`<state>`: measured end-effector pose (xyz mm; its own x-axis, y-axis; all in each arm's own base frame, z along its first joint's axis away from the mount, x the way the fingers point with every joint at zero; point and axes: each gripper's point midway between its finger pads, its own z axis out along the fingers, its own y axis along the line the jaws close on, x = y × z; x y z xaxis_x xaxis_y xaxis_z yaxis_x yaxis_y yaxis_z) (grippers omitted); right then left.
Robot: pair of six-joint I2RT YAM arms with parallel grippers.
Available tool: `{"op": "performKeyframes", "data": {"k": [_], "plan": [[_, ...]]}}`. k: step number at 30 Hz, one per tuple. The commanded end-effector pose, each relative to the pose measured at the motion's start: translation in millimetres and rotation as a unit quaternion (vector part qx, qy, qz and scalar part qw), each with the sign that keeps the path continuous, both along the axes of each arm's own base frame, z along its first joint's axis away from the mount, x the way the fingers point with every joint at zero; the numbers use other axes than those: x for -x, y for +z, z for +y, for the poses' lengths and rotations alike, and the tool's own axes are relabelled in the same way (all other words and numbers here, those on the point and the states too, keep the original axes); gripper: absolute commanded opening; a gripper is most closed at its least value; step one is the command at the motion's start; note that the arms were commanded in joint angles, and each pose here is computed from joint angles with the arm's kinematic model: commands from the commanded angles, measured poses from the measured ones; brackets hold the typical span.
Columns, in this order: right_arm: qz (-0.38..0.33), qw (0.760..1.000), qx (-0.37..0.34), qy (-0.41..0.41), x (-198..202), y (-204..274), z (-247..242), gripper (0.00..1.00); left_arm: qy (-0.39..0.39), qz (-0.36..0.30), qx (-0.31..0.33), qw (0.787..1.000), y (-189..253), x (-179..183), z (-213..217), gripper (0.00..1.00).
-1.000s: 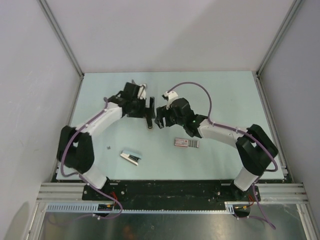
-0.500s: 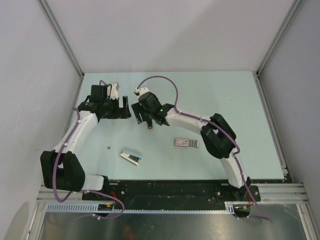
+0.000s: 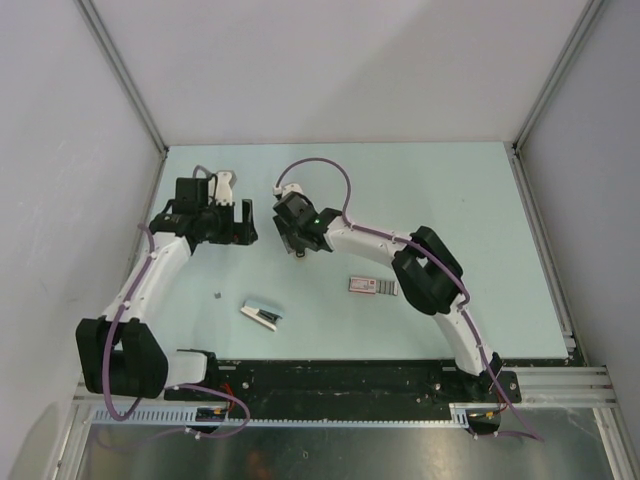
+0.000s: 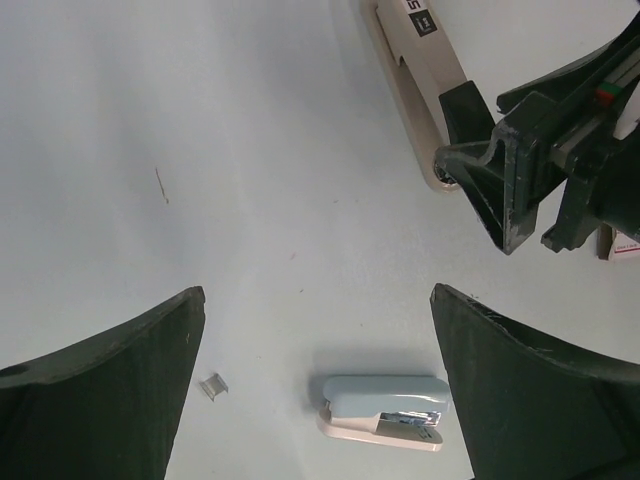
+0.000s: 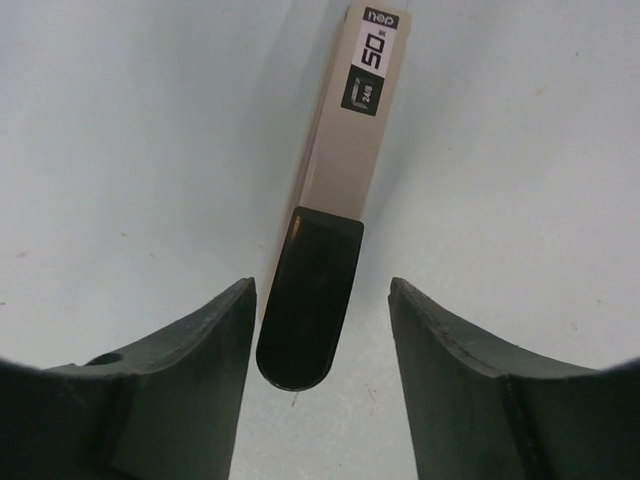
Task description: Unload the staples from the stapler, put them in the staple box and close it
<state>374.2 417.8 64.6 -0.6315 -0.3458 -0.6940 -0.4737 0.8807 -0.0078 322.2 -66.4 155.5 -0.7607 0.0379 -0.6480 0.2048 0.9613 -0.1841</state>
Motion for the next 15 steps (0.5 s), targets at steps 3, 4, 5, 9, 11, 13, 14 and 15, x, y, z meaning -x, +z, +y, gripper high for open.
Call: {"op": "performKeyframes", "data": {"k": [3,4,5,9,11,13,14,15], "plan": [[-0.007,1.000,-0.022,-0.010,-9,8,12,0.49,-0.038,-0.024,-0.007,0.999,2,4,-1,0.99],[-0.006,1.000,-0.023,-0.010,-10,7,12,0.43,-0.041,-0.025,-0.008,0.999,1,5,-1,0.99],[-0.005,1.000,-0.024,-0.010,-10,7,13,0.38,-0.048,-0.027,-0.010,0.998,0,7,-2,0.99],[-0.001,0.999,-0.031,-0.010,-10,9,14,0.12,-0.070,-0.044,-0.017,0.996,-2,11,-3,0.99],[0.009,0.998,-0.051,-0.020,-11,15,13,0.03,-0.076,-0.048,-0.014,0.996,-3,13,-5,0.99],[0.012,0.996,-0.083,-0.034,-11,32,13,0.01,-0.082,-0.056,-0.005,0.995,-1,14,-9,0.99],[0.015,0.994,-0.100,-0.043,-10,38,10,0.00,-0.085,-0.060,0.001,0.995,0,14,-12,0.99],[0.017,0.991,-0.120,-0.050,-8,47,9,0.00,-0.089,-0.065,0.006,0.994,1,14,-15,0.99]]}}
